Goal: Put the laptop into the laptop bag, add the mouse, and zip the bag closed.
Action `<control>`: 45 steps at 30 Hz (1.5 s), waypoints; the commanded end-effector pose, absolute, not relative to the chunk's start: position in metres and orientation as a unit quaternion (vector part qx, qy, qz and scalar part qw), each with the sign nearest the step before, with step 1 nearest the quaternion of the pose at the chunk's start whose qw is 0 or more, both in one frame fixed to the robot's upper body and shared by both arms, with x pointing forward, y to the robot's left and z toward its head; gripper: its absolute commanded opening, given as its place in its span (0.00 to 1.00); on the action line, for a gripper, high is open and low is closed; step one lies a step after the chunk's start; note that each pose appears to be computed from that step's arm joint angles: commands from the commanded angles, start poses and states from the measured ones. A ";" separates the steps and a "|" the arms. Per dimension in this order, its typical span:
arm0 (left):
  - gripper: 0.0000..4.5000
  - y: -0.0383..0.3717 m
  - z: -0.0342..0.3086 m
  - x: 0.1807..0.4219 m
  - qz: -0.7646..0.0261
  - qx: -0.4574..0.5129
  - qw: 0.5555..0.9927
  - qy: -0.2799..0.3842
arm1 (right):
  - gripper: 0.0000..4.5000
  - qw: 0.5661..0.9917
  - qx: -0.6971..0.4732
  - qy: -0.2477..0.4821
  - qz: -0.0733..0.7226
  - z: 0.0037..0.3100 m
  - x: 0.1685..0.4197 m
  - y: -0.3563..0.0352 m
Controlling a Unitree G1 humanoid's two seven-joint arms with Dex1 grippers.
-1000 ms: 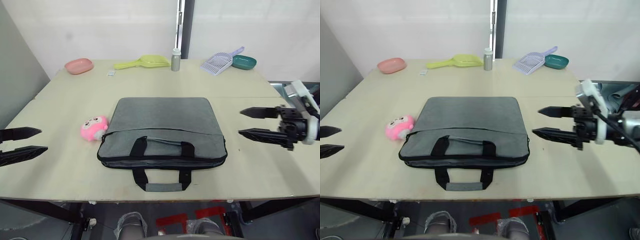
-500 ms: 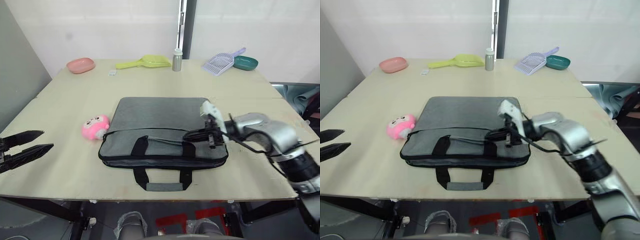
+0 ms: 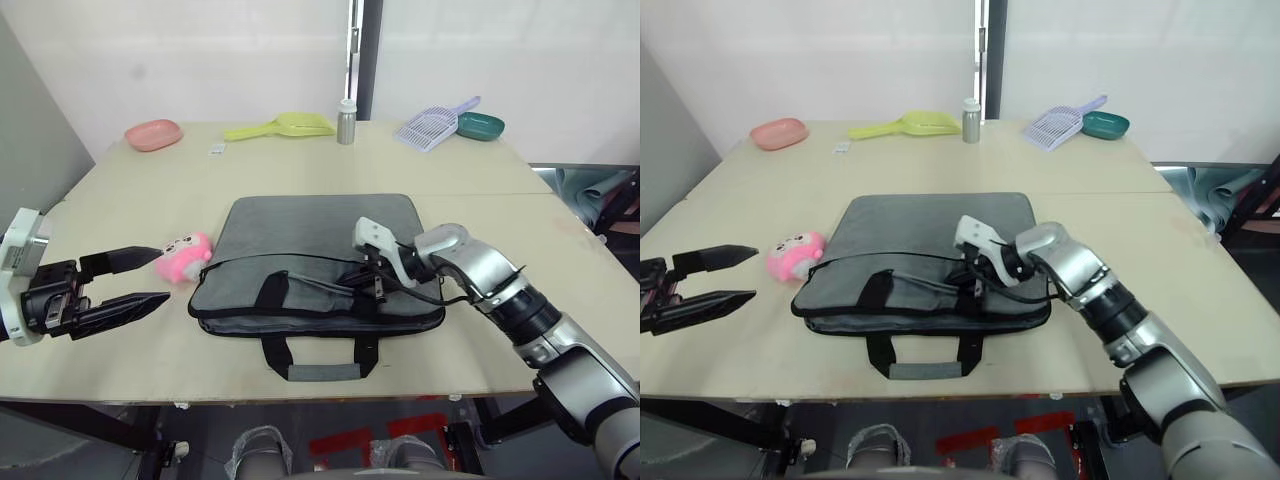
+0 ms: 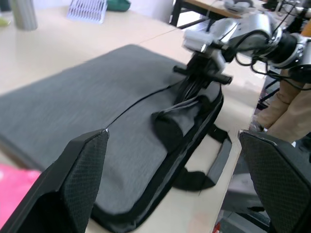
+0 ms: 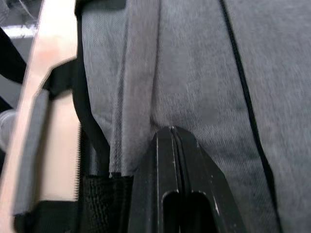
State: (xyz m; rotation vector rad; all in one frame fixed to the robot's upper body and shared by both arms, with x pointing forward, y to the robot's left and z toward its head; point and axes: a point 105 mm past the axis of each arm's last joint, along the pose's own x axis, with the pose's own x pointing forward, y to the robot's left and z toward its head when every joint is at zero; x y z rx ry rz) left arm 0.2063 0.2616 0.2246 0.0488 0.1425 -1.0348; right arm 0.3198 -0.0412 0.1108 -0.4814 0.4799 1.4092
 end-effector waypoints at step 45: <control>0.34 0.313 0.083 0.345 -0.242 -0.105 0.926 0.271 | 0.00 0.714 -0.251 0.303 0.579 0.074 0.305 -0.067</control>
